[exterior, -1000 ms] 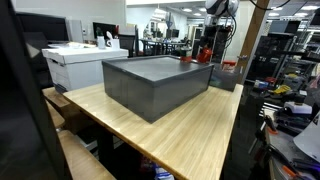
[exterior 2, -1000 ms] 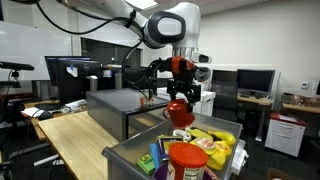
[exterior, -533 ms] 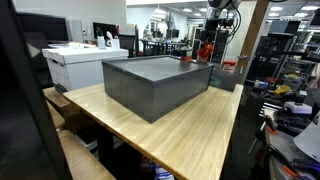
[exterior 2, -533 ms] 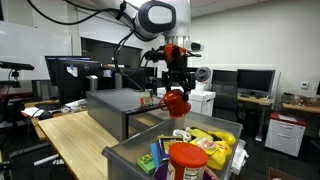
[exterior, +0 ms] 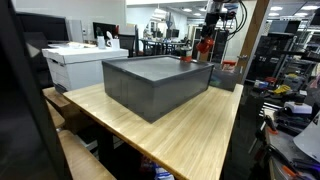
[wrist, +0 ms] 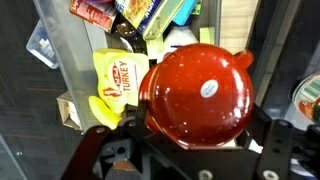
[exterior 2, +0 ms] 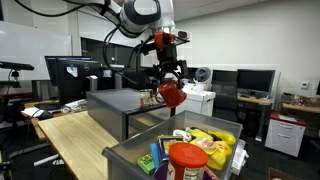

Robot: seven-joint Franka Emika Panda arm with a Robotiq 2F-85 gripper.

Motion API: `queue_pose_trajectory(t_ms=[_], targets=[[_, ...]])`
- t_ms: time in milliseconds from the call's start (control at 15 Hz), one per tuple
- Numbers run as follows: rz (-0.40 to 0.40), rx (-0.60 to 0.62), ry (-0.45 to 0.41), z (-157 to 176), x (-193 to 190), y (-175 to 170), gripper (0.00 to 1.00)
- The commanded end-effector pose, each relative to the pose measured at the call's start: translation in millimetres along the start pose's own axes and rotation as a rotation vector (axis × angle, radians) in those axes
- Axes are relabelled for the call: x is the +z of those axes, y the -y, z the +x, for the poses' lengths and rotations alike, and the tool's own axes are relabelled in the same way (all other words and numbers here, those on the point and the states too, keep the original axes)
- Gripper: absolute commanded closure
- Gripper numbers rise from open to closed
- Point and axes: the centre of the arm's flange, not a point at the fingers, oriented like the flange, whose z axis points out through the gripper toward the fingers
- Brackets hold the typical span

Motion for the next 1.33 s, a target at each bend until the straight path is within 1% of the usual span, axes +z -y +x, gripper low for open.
queue_pose_trajectory(t_ms=[0, 267, 733, 1067, 1133, 1267], targets=[[-0.058, -0.043, -0.031, -19.1, -18.1, 28.1, 0.33], [-0.089, -0.091, -0.05, -20.3, -33.2, 48.0, 0.33], [-0.154, -0.142, -0.087, -27.5, -59.2, 80.3, 0.33], [-0.21, -0.192, -0.089, -29.7, -71.0, 108.8, 0.33], [-0.225, -0.21, -0.088, -28.7, -73.5, 120.7, 0.33], [-0.243, -0.23, -0.083, -26.0, -74.6, 131.9, 0.33]])
